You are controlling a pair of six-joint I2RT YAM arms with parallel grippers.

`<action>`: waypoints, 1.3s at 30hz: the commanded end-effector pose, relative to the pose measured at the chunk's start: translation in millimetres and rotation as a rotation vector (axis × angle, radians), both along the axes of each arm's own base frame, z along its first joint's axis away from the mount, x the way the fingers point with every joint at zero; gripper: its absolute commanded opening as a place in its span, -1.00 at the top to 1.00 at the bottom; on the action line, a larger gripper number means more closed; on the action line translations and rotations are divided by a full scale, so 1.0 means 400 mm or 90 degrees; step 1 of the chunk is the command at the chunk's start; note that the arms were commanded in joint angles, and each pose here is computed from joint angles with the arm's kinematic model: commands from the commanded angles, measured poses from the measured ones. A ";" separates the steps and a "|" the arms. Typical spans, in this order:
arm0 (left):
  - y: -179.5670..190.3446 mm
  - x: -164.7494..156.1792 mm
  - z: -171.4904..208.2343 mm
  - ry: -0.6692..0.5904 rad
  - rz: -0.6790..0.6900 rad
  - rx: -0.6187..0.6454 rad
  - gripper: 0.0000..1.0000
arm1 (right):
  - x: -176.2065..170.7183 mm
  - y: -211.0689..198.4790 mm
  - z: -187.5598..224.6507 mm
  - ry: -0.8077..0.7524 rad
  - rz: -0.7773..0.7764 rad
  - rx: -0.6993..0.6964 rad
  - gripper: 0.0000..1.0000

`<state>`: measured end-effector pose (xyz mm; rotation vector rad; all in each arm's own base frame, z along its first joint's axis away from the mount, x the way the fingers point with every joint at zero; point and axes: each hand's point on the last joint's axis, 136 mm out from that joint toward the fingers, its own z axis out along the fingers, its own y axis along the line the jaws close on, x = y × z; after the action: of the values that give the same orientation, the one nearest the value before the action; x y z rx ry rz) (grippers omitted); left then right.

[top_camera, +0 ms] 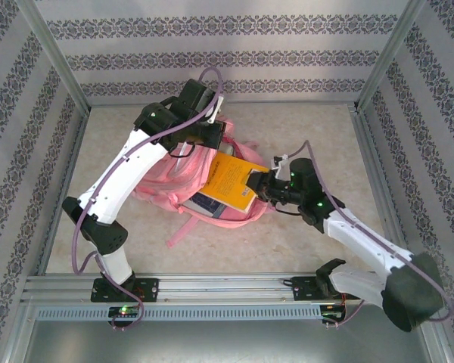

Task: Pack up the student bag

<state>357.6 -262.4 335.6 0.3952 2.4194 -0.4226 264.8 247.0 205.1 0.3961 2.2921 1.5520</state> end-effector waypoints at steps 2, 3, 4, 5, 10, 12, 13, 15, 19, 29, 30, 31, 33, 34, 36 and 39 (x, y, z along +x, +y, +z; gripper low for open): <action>-0.046 0.015 0.119 -0.045 -0.005 -0.118 1.00 | 0.103 0.043 0.100 -0.120 -0.052 0.029 1.00; -0.051 0.016 0.116 -0.039 -0.005 -0.124 1.00 | 0.121 0.057 0.092 -0.122 -0.054 0.025 1.00; -0.057 0.017 0.116 -0.036 -0.007 -0.131 1.00 | 0.135 0.073 0.091 -0.124 -0.053 0.023 1.00; -0.061 0.017 0.114 -0.033 -0.007 -0.134 1.00 | 0.149 0.089 0.082 -0.124 -0.050 0.020 1.00; -0.073 0.025 0.105 -0.022 -0.005 -0.145 1.00 | 0.217 0.212 0.031 -0.112 0.000 0.026 1.00; -0.078 0.028 0.108 -0.021 -0.003 -0.152 1.00 | 0.238 0.257 0.009 -0.106 0.010 0.023 1.00; -0.080 0.030 0.107 -0.019 -0.002 -0.155 1.00 | 0.248 0.280 -0.004 -0.102 0.015 0.022 1.00; -0.083 0.035 0.110 -0.018 0.005 -0.163 1.00 | 0.266 0.318 -0.034 -0.090 0.019 0.014 1.00; -0.083 0.048 0.111 -0.025 0.020 -0.169 1.00 | 0.290 0.347 -0.082 -0.068 0.010 0.006 0.28; -0.107 0.089 0.029 0.001 0.045 -0.181 1.00 | 0.163 0.088 -0.044 -0.094 -0.036 -0.118 -0.27; -0.114 0.094 0.021 0.005 0.045 -0.188 1.00 | 0.147 0.055 -0.051 -0.086 -0.049 -0.122 -0.27; -0.123 0.101 0.009 0.010 0.045 -0.195 1.00 | 0.132 0.022 -0.049 -0.084 -0.062 -0.118 -0.28; -0.140 0.113 -0.019 0.025 0.048 -0.204 1.00 | 0.101 -0.040 -0.061 -0.070 -0.084 -0.121 -0.28; -0.152 0.119 -0.037 0.036 0.048 -0.209 1.00 | 0.084 -0.074 -0.065 -0.064 -0.095 -0.129 -0.27; -0.180 0.128 -0.072 0.063 0.039 -0.220 0.97 | 0.051 -0.136 -0.076 -0.056 -0.119 -0.157 -0.24; -0.242 0.131 -0.135 0.117 0.013 -0.235 0.89 | 0.008 -0.229 -0.092 -0.034 -0.164 -0.207 -0.13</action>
<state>392.2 -329.5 282.1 0.1821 2.5031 -0.7724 288.1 183.5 193.4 0.4802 2.1930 1.1877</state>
